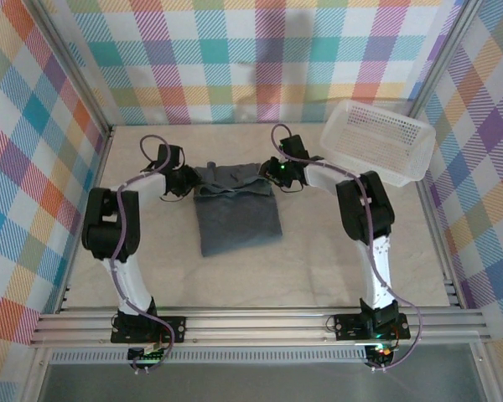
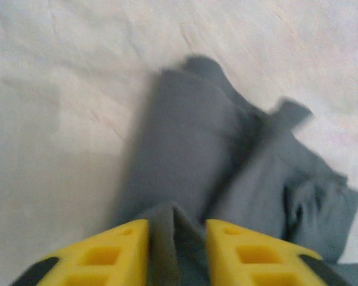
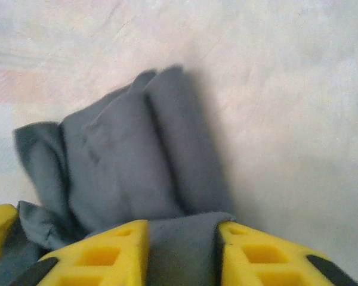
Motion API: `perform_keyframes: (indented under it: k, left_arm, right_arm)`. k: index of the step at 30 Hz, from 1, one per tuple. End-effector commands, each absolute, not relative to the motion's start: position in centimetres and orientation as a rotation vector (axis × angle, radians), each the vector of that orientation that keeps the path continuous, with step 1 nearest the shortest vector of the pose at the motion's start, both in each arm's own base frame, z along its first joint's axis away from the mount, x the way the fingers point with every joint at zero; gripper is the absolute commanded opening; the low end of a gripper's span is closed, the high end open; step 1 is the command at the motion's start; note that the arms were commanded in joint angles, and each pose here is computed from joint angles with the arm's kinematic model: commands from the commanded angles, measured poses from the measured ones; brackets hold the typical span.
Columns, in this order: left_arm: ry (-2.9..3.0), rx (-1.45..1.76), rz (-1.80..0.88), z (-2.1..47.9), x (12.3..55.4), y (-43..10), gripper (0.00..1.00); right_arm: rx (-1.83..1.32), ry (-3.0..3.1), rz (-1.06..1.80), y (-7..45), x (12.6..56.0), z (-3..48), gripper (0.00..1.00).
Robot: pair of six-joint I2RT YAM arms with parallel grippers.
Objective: Fold the inside-out t-shirt
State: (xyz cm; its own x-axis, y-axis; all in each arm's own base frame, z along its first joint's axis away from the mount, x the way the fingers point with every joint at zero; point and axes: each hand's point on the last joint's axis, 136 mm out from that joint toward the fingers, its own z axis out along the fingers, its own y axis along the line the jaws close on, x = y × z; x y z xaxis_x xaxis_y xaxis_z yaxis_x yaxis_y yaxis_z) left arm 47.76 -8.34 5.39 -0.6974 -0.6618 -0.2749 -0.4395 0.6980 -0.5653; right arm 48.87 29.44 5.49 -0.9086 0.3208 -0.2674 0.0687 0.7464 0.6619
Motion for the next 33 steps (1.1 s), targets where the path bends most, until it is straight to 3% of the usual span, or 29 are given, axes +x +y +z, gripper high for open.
perform_keyframes:
  k: [1,6,9,11,14,15,16,18,22,33]
  left_arm:
    - [2.323,-0.822,-0.725,7.9,51.0,-7.3,0.40]
    - [2.263,-0.831,-0.759,10.6,51.0,-5.2,0.57]
    - [2.262,-0.786,-0.773,12.7,47.8,-5.5,0.57]
    - [2.305,-0.762,-0.771,12.1,44.8,-6.5,0.48]
    - [2.395,-0.700,-0.750,10.9,41.0,-8.6,0.11]
    - [2.419,-0.686,-0.748,10.5,40.0,-9.3,0.03]
    - [2.435,-0.678,-0.752,10.1,39.2,-9.9,0.00]
    - [2.460,-0.651,-0.743,9.4,38.2,-11.1,0.00]
    - [2.506,-0.618,-0.763,7.9,38.5,-12.9,0.00]
    - [2.485,-0.588,-0.695,6.9,44.5,-14.4,0.00]
  right_arm:
    - [0.210,2.508,1.042,30.6,50.6,9.1,0.44]
    - [0.205,2.447,1.034,27.6,50.5,13.4,0.56]
    - [0.171,2.457,0.964,25.8,47.4,13.8,0.56]
    - [0.154,2.491,0.964,25.4,44.7,12.3,0.44]
    - [0.142,2.549,0.904,25.0,42.2,9.4,0.22]
    - [0.143,2.567,0.896,25.0,41.9,8.5,0.16]
    - [0.147,2.584,0.896,25.0,41.8,7.8,0.10]
    - [0.134,2.605,0.896,25.4,42.1,6.5,0.05]
    - [0.120,2.630,0.912,26.4,43.4,5.2,0.04]
    - [0.087,2.607,0.987,29.0,46.2,5.9,0.05]
